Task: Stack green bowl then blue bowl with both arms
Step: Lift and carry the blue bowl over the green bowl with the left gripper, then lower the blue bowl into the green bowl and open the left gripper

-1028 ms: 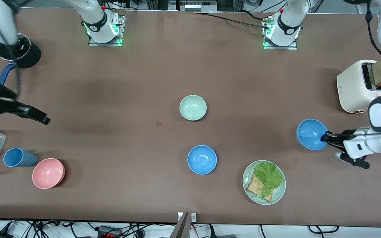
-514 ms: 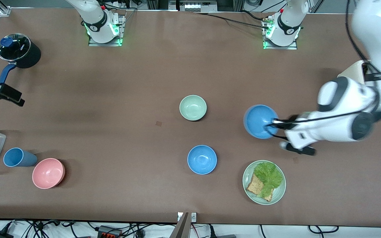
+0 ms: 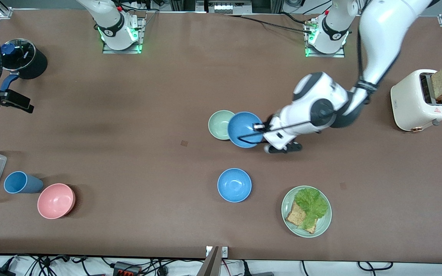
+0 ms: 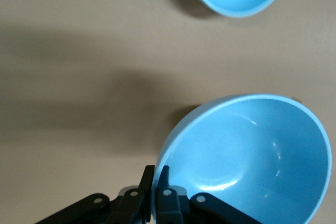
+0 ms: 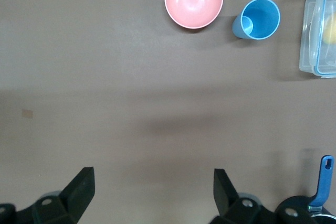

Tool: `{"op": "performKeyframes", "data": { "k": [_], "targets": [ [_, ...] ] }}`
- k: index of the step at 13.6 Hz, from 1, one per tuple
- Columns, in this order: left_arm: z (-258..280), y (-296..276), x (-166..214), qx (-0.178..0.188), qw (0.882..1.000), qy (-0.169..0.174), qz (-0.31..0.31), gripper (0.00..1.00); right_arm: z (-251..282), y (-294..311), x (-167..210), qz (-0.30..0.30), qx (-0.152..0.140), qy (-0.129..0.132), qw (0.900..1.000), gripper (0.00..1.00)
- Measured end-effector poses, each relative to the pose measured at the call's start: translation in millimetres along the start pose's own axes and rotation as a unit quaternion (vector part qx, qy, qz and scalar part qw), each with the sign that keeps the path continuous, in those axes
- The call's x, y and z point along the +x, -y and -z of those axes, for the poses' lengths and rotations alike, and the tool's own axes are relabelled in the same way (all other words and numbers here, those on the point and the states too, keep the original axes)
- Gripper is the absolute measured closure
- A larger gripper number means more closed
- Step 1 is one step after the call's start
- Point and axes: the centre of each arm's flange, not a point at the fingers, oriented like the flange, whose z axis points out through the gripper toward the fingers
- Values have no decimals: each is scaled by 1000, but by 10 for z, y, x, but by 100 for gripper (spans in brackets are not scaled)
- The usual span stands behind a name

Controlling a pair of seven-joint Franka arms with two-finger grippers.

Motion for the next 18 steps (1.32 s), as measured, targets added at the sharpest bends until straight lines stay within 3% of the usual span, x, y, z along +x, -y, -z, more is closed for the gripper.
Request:
{"op": "performKeyframes", "data": {
  "k": [6, 11, 18],
  "targets": [
    [-451, -492, -594, 40, 999, -29, -15, 95, -249, 8, -95, 3, 3, -22, 1000, 0],
    [-768, -396, -536, 74, 995, -40, -45, 95, -134, 73, -101, 11, 4, -38, 999, 0],
    [-888, -493, -568, 71, 995, -40, -50, 95, -71, 71, -119, 12, 4, -38, 999, 0]
  ]
}}
